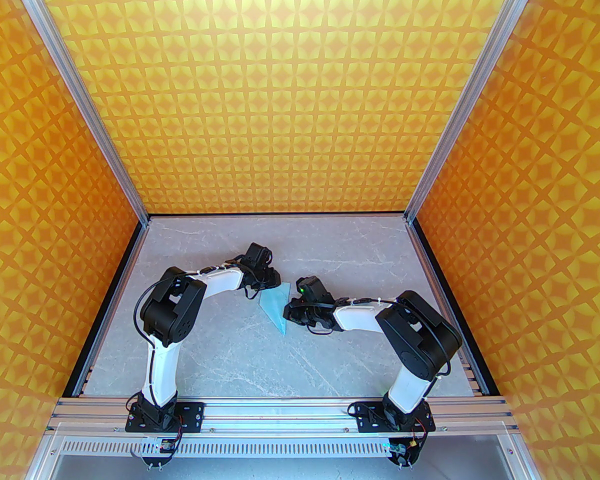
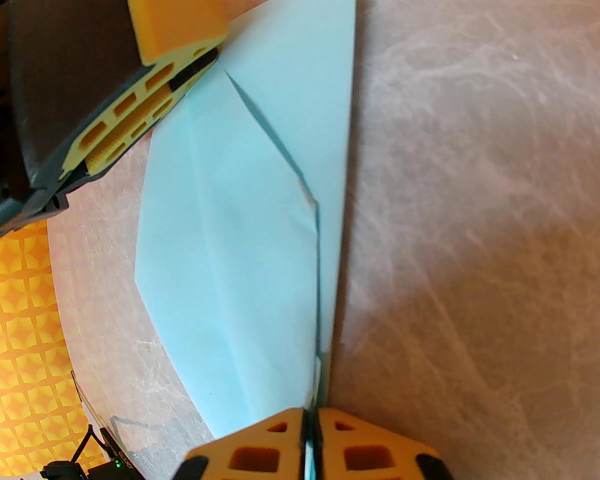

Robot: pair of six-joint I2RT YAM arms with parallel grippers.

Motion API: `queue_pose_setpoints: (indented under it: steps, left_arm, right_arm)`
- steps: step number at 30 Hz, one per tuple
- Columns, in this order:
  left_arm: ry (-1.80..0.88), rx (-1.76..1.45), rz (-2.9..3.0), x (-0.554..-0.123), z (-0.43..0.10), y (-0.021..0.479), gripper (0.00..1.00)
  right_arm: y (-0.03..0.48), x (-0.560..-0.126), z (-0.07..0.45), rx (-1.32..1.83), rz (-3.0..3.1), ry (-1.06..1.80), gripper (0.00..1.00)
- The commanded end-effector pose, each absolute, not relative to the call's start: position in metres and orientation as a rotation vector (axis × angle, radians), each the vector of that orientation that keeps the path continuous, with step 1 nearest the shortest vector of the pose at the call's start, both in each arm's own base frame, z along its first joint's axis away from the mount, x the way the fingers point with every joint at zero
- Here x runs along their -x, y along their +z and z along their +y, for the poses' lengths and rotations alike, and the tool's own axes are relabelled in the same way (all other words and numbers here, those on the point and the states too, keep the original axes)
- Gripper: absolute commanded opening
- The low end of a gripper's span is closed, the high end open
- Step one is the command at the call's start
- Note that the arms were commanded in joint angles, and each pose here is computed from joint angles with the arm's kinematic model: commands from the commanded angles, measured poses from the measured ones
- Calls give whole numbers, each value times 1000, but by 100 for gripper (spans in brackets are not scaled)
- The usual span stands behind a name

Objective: Fold a paper plane with a square sheet of paper (fold left side to right side)

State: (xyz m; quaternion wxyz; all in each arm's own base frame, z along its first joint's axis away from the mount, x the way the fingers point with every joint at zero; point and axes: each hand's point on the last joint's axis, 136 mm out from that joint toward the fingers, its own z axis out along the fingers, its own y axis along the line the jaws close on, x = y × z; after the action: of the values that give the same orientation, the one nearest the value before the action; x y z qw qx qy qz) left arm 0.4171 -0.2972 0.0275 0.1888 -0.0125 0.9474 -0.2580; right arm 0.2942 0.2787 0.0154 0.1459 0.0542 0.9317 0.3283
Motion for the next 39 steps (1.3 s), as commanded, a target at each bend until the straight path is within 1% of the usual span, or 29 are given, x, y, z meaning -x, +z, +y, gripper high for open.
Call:
queue_pose_setpoints:
  steps: [1,4,7,14,24,26,30,34,37,39]
  left_arm:
    - [-742,12,2632,-409,-294,59,26]
    - [-772,-6,2604,-399,-297,78,27]
    - [-846,-33,2601,-385,-309,83,27]
    - [-907,-23,2676,-364,-323,48,24]
    - [-821,27,2784,-354,-310,-2,18]
    - [-818,37,2792,-353,-309,-7,16]
    - [-817,48,2794,-351,-308,-10,16]
    - [-821,51,2791,-351,-308,-9,16]
    - [-823,54,2788,-351,-308,-10,16]
    - [-824,55,2788,-351,-307,-10,16]
  right_arm:
    - [-18,-275,272,-148,2784,883,12]
    - [-18,-276,273,-144,2782,883,12]
    - [-19,-276,273,-146,2783,881,12]
    - [-18,-277,275,-142,2783,887,12]
    - [-9,-279,272,-125,2763,863,12]
    - [-1,-281,269,-119,2746,846,13]
    - [28,-286,262,-104,2661,827,15]
    - [58,-290,272,-86,2576,928,14]
    - [61,-292,282,-100,2561,1009,7]
    - [56,-294,290,-115,2568,1064,5]
